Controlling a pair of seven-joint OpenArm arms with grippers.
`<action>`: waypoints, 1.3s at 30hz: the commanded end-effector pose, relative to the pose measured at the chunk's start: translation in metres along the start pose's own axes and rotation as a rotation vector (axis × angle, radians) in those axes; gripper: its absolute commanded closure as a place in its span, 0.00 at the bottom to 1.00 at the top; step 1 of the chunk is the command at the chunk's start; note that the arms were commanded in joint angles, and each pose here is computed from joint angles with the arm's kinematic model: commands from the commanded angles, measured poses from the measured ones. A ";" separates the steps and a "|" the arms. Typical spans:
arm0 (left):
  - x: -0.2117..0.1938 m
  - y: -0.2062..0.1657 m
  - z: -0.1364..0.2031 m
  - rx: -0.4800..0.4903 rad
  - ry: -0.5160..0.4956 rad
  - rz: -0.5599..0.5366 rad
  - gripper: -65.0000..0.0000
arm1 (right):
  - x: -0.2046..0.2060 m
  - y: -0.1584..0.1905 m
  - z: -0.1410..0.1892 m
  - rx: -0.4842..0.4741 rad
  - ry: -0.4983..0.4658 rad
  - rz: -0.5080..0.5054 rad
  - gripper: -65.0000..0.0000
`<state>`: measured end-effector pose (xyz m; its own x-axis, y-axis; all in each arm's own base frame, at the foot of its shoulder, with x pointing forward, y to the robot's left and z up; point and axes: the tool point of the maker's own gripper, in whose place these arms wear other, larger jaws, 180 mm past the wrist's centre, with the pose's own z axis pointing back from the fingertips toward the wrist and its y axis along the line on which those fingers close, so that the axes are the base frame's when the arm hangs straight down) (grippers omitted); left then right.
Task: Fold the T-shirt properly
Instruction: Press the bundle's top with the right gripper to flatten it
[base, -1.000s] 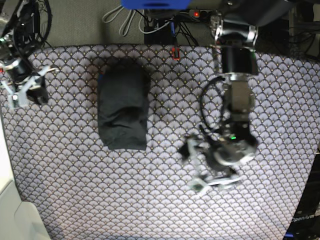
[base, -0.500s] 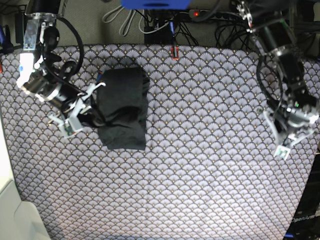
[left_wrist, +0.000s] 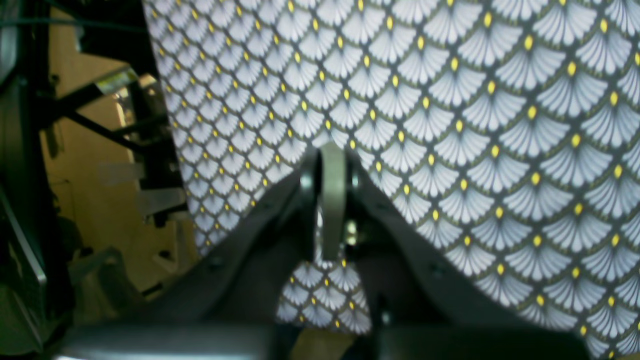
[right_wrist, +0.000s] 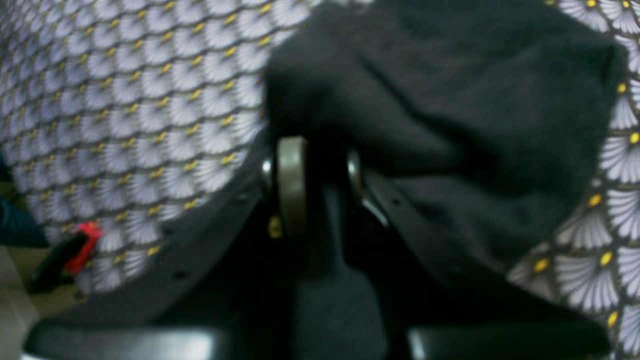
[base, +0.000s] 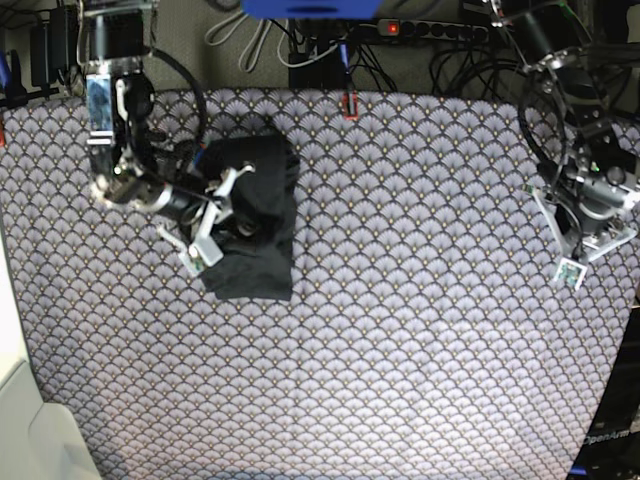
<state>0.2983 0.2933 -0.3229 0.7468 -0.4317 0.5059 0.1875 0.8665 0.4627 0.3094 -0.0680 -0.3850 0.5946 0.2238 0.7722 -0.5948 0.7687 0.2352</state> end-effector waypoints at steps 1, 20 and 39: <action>0.003 0.007 0.005 0.024 -0.012 -0.004 1.00 | 0.010 -0.008 -0.001 -0.003 -0.026 0.001 0.86; -0.030 -0.008 0.017 0.008 0.043 -0.045 1.00 | 0.054 0.023 -0.003 0.064 -0.064 0.200 0.86; -0.031 -0.015 0.016 -0.006 0.045 -0.032 1.00 | 0.035 -0.007 -0.068 0.115 0.030 0.014 0.86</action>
<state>0.2560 0.2865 -0.3435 0.7848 -0.4396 0.4368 0.2294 0.8608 0.4542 0.3620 -0.0240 -0.4101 0.6251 0.2419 0.7421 -0.6443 0.6966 0.3156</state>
